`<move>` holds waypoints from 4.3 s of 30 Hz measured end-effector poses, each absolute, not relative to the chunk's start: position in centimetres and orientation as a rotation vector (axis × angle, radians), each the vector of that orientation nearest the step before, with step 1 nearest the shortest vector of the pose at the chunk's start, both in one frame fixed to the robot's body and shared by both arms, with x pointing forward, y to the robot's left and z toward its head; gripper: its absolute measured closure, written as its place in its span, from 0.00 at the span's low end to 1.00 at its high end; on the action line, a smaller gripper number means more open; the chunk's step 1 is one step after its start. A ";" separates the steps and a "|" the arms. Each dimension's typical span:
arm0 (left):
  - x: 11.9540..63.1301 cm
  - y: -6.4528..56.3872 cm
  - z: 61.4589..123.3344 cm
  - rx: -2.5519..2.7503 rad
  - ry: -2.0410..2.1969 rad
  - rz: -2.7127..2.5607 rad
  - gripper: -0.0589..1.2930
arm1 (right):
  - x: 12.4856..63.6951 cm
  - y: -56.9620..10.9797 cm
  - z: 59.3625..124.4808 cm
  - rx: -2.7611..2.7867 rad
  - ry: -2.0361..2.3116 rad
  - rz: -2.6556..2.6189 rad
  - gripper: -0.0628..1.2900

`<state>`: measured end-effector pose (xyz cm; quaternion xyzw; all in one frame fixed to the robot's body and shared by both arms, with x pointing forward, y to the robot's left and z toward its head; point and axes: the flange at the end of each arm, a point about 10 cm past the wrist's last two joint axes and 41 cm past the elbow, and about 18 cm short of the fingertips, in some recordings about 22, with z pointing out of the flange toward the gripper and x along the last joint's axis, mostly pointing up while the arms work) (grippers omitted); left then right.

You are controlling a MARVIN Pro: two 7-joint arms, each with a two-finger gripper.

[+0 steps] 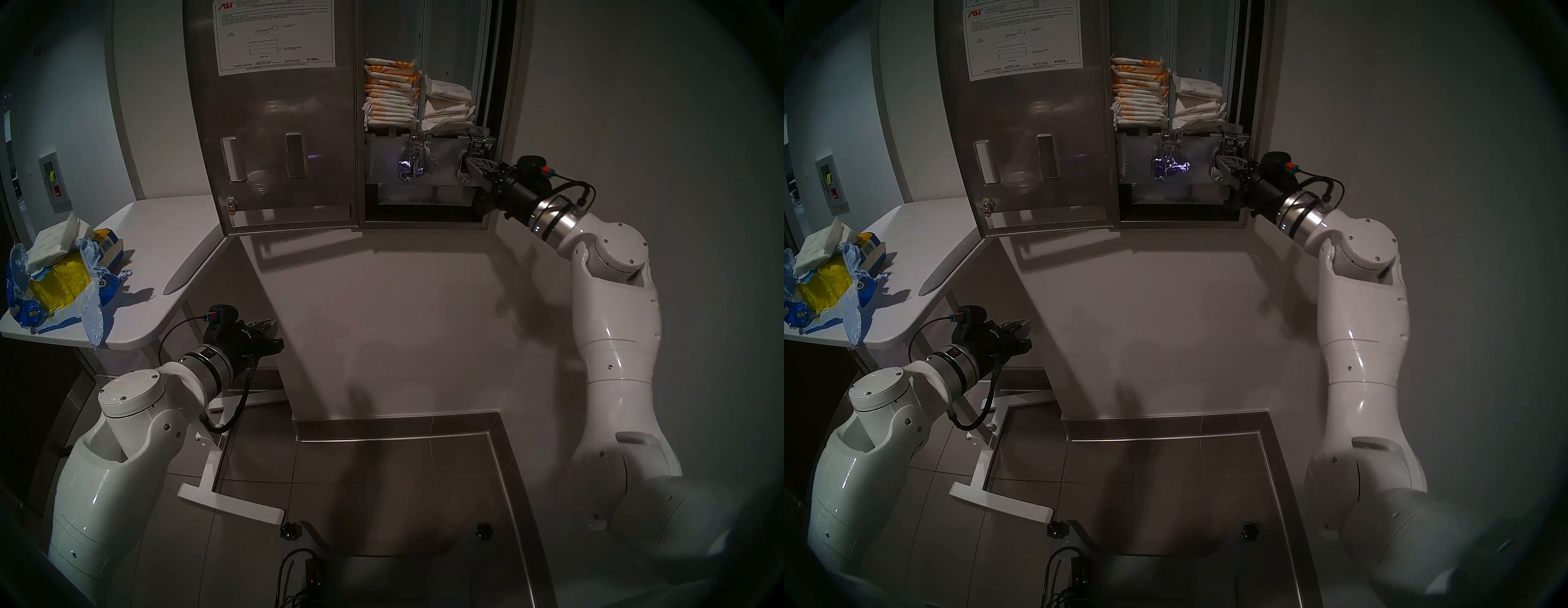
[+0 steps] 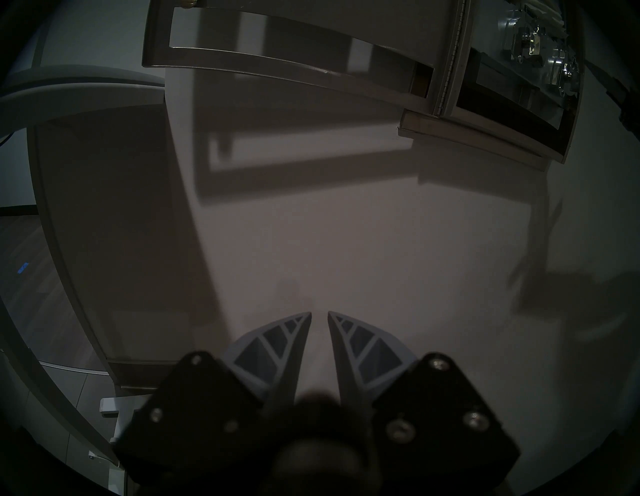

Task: Open the dispenser door, put the pads inside, close the door

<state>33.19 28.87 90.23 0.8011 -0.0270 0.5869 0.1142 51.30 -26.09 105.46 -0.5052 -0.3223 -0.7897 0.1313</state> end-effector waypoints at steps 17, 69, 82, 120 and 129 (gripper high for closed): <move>33.2 28.9 90.3 2.345 -0.076 1.722 0.72 | 46.7 -27.5 102.8 -1.567 -0.810 -2.254 0.98; 33.2 28.9 90.4 2.336 -0.071 1.725 0.72 | 38.7 -27.4 98.8 -1.883 -0.577 -2.118 0.04; 33.2 28.9 90.4 2.333 -0.074 1.727 0.72 | 38.5 -27.5 98.8 -1.870 -0.591 -2.110 0.04; 32.4 35.4 106.7 2.142 -0.813 2.590 0.04 | 38.5 -27.5 98.8 -1.868 -0.592 -2.109 0.04; 31.0 38.7 108.4 2.278 -1.079 2.730 0.04 | 38.5 -27.5 98.8 -1.868 -0.591 -2.110 0.04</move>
